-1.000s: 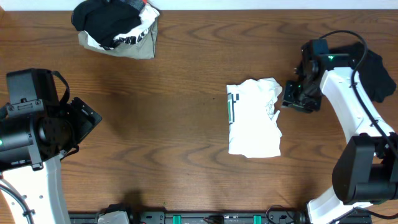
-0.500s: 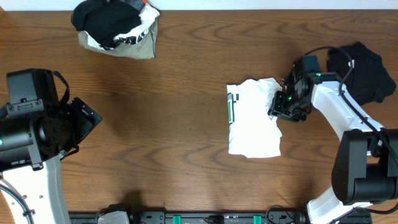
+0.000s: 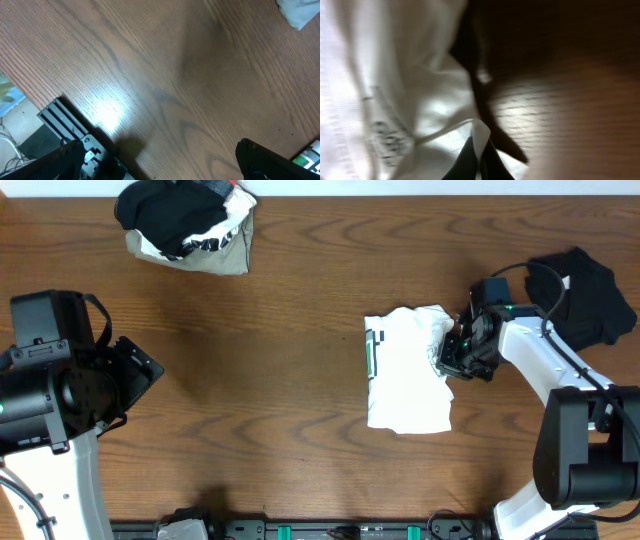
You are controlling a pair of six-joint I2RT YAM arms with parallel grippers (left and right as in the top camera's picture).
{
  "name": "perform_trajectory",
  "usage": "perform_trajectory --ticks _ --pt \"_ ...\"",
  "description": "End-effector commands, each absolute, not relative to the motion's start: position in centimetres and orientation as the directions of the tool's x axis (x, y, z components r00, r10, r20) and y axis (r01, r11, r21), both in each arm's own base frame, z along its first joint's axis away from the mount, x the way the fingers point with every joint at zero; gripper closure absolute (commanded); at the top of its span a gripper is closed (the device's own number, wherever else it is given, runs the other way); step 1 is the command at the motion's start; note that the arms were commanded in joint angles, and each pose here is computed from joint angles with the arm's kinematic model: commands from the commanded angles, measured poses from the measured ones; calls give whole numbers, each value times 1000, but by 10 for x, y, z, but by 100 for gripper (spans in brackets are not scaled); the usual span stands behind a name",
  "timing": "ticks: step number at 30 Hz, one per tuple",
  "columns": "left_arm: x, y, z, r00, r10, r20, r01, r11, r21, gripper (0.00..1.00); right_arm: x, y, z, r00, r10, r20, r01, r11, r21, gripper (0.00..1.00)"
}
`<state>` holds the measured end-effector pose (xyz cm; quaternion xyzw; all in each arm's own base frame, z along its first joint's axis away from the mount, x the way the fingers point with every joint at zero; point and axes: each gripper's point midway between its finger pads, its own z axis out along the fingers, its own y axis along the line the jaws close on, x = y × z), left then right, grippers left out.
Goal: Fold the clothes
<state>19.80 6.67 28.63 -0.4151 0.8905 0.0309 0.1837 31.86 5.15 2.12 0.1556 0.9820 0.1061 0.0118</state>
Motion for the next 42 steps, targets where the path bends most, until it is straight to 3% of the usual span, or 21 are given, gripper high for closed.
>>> perform_trajectory --ticks 1,9,13,14,21,22,28,42 --pt "197 71 285 -594 -721 -357 -751 656 -76 2 317 32 20 -948 318 -32 315 945 84 98" --pt "197 71 285 -594 -721 -357 -751 656 -76 2 315 -4 42 -946 319 -59 324 938 -124 96" --pt "197 71 285 -593 -721 -357 -751 656 -76 2 312 -15 55 -946 318 -59 324 926 -193 74" --pt "197 71 285 -594 -721 -357 -751 656 -76 2 312 -17 58 -947 317 -56 322 924 -207 61" --pt "197 71 285 -594 -721 -357 -751 656 -76 2 323 1 64 -945 322 -58 326 940 -100 53" --pt "197 71 285 -594 -721 -357 -751 656 -76 2 328 7 63 -944 324 -64 327 943 -64 47" --pt "197 71 285 -594 -721 -357 -751 656 -76 2 354 37 65 -950 293 -111 278 952 131 48" --pt "197 71 285 -597 -719 -357 -749 659 -74 2 354 60 43 -944 314 -100 279 922 268 57"
